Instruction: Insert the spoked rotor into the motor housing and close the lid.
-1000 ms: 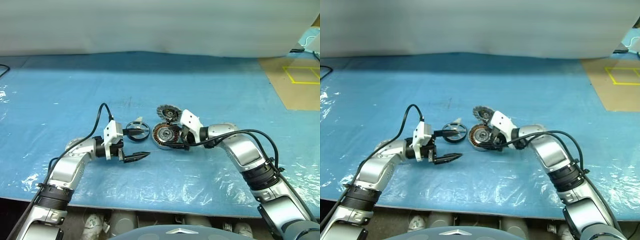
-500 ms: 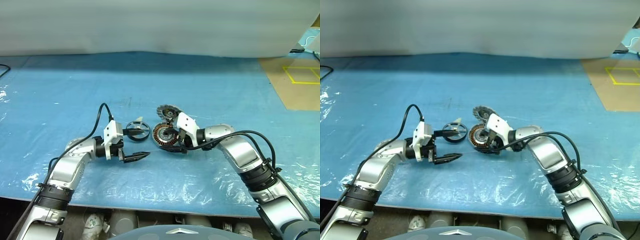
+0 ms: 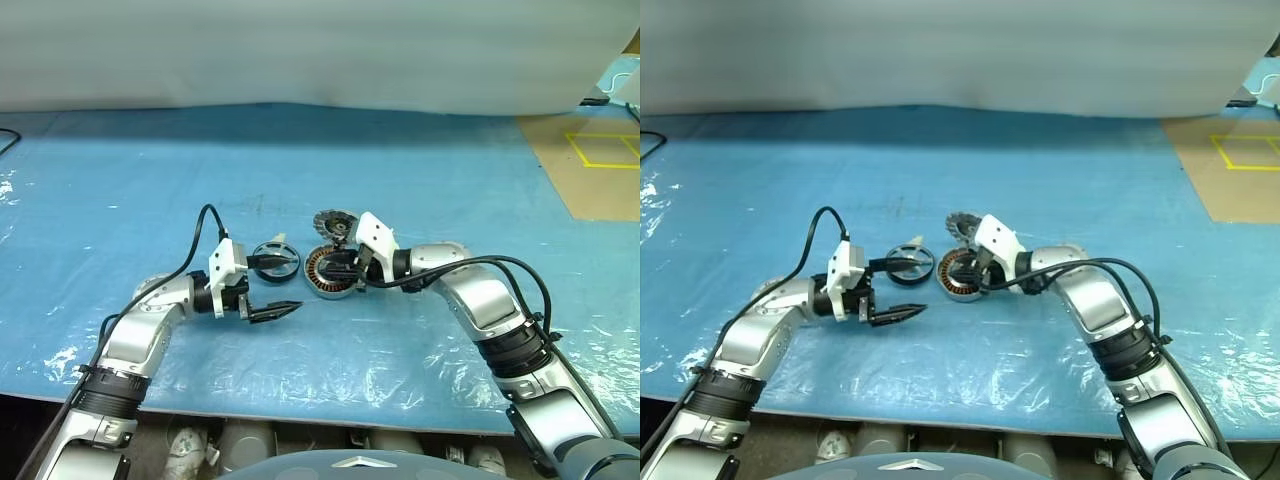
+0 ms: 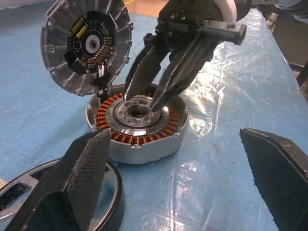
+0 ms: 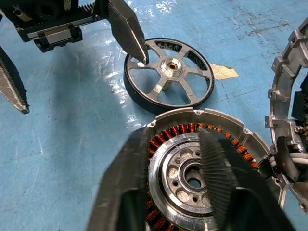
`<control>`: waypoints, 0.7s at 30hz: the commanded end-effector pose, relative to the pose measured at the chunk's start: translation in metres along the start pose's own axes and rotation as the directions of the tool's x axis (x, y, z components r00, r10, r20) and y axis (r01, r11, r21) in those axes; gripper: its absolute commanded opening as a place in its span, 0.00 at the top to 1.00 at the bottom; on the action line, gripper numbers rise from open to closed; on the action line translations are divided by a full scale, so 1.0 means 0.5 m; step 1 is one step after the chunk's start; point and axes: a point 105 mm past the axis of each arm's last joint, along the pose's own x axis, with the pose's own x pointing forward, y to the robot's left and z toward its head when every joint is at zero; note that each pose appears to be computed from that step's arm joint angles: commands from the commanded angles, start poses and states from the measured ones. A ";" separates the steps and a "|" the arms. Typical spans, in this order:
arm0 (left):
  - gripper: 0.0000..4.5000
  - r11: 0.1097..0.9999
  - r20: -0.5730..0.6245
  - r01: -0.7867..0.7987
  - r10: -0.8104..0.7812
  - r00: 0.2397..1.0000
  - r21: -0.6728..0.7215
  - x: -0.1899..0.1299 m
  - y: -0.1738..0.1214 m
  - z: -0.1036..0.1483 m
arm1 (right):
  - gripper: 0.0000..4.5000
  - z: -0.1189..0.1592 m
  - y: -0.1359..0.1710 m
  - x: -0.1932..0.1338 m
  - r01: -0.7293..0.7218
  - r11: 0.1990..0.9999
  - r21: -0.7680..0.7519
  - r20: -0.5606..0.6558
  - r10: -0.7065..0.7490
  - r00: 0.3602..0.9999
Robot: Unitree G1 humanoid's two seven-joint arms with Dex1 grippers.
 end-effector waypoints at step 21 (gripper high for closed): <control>0.00 0.998 0.006 -0.065 0.065 0.998 0.005 -0.025 0.029 0.018 | 0.99 0.010 -0.004 -0.015 0.004 1.000 -0.019 0.033 -0.004 0.999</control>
